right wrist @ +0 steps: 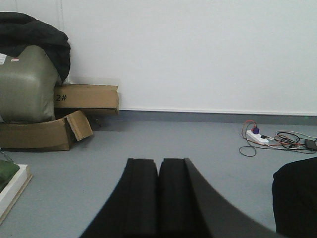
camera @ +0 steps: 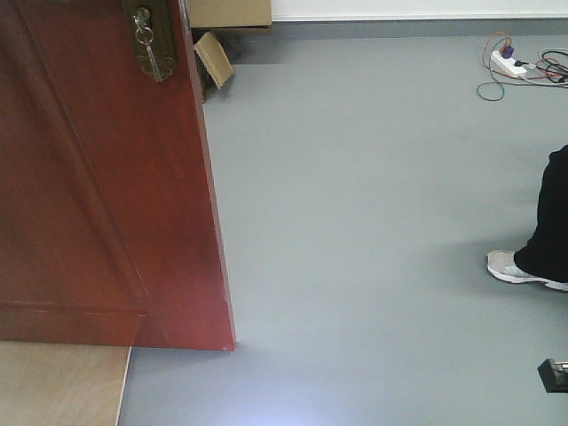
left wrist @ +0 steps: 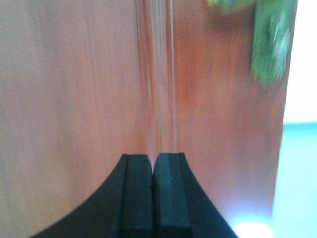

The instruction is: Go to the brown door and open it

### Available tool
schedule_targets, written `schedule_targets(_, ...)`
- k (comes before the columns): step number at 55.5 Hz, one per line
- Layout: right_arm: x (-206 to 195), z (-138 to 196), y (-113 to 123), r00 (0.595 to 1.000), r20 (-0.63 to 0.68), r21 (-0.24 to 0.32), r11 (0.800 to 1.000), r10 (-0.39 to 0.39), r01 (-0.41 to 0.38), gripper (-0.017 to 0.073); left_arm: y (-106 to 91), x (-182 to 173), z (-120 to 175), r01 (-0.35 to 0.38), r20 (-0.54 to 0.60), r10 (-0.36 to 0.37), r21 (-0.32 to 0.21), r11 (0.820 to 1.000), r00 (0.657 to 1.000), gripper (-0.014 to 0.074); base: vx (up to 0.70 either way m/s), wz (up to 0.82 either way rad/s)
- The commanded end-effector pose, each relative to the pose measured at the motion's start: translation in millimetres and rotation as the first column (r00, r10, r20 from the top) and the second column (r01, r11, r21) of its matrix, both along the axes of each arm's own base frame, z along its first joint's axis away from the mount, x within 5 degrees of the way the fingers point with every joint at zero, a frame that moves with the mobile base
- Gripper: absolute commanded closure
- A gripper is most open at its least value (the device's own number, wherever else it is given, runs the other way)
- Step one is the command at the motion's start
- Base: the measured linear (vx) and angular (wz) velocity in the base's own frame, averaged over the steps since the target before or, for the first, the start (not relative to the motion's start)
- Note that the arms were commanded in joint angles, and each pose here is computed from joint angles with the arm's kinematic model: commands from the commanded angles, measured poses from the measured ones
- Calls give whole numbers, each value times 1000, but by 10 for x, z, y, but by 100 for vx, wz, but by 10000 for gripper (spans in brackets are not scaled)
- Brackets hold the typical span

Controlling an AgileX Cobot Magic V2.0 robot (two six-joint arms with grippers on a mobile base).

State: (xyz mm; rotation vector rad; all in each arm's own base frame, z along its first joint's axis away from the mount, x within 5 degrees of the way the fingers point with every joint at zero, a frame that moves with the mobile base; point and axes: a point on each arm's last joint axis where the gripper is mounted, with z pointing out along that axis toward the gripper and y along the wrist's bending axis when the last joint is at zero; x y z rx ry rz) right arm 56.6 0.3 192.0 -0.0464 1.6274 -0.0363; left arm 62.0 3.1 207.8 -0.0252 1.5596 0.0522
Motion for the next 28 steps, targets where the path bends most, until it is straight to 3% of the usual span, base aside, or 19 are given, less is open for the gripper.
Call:
schedule_targets(1,-3,60,0,996,84,-9,1000,0,1,559,-5,1,107,5,141,-8,28,1000,990,597,0,0)
schedule_targets(18,-3,60,0,996,84,-9,1000,0,1,559,-32,-104,150,45,221,-51,34,998,974,597,0,0)
schedule_targets(28,-3,60,0,996,84,-9,1000,0,1,559,-35,-95,144,51,211,-57,34,998,976,597,0,0)
